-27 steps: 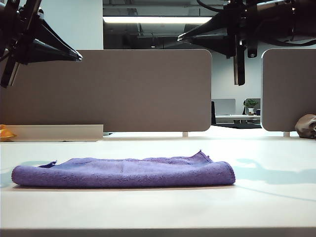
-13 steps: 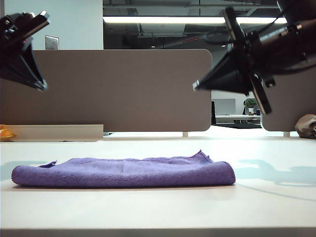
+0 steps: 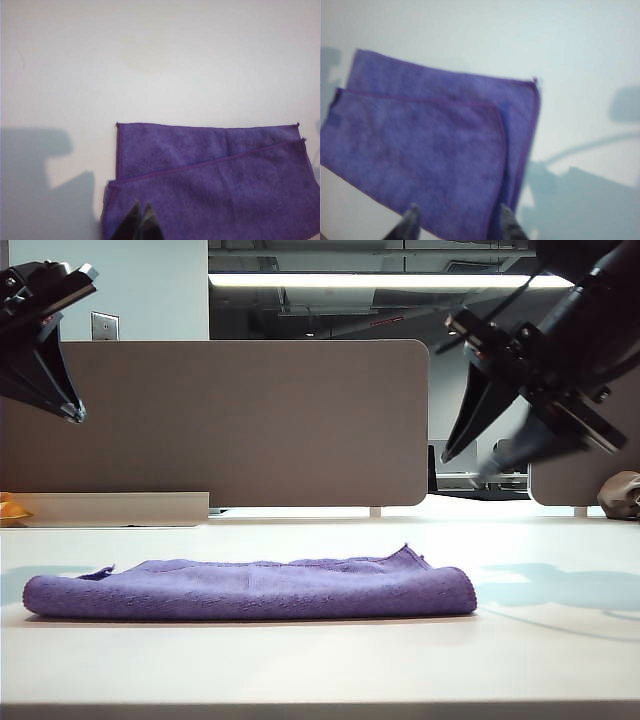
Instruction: Fold the bottom of the cloth upward, then fold it vertically to form a square shape.
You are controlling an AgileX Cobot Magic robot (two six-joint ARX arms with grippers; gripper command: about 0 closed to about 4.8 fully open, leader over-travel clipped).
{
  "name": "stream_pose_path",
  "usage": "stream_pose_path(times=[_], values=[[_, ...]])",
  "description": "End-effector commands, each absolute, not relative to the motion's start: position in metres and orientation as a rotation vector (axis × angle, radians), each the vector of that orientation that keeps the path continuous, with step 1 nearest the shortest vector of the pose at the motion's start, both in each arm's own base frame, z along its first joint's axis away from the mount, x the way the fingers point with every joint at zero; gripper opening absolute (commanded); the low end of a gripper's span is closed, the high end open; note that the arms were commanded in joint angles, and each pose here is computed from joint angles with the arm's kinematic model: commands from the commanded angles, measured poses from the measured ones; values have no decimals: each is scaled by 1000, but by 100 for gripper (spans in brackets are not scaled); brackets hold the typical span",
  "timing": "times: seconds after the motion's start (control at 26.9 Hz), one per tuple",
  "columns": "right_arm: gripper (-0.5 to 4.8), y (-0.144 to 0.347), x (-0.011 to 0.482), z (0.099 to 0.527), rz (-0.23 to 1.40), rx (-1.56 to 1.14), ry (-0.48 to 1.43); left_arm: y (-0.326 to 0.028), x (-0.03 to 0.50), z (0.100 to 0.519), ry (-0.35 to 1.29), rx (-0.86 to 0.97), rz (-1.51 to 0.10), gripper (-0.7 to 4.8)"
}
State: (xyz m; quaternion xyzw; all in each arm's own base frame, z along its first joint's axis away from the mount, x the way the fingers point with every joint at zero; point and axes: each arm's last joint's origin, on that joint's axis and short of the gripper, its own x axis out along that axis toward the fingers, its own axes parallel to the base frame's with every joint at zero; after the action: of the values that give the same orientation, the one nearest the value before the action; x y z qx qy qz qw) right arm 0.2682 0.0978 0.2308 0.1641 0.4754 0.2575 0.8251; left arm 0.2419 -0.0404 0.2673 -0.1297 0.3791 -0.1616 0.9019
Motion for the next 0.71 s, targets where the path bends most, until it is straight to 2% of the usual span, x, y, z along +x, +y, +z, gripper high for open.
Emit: stream_pose_path(times=[0.04,0.45,0.48,0.59,0.71], values=[[311,97,265,225,537,342,1073,-41,245,258,853,-268,-332,-6],[325,104,270,198,593,389,1222,-43,249,242,955,-288,-348,-5],[331,106,271,194,601,392,1243,-43,248,240,964,-297,-364,-2],[333,113,271,188,639,400,1269,-44,248,239,978,-312,-391,60],[333,116,272,182,642,393,1286,-44,248,239,978,-316,-400,60]])
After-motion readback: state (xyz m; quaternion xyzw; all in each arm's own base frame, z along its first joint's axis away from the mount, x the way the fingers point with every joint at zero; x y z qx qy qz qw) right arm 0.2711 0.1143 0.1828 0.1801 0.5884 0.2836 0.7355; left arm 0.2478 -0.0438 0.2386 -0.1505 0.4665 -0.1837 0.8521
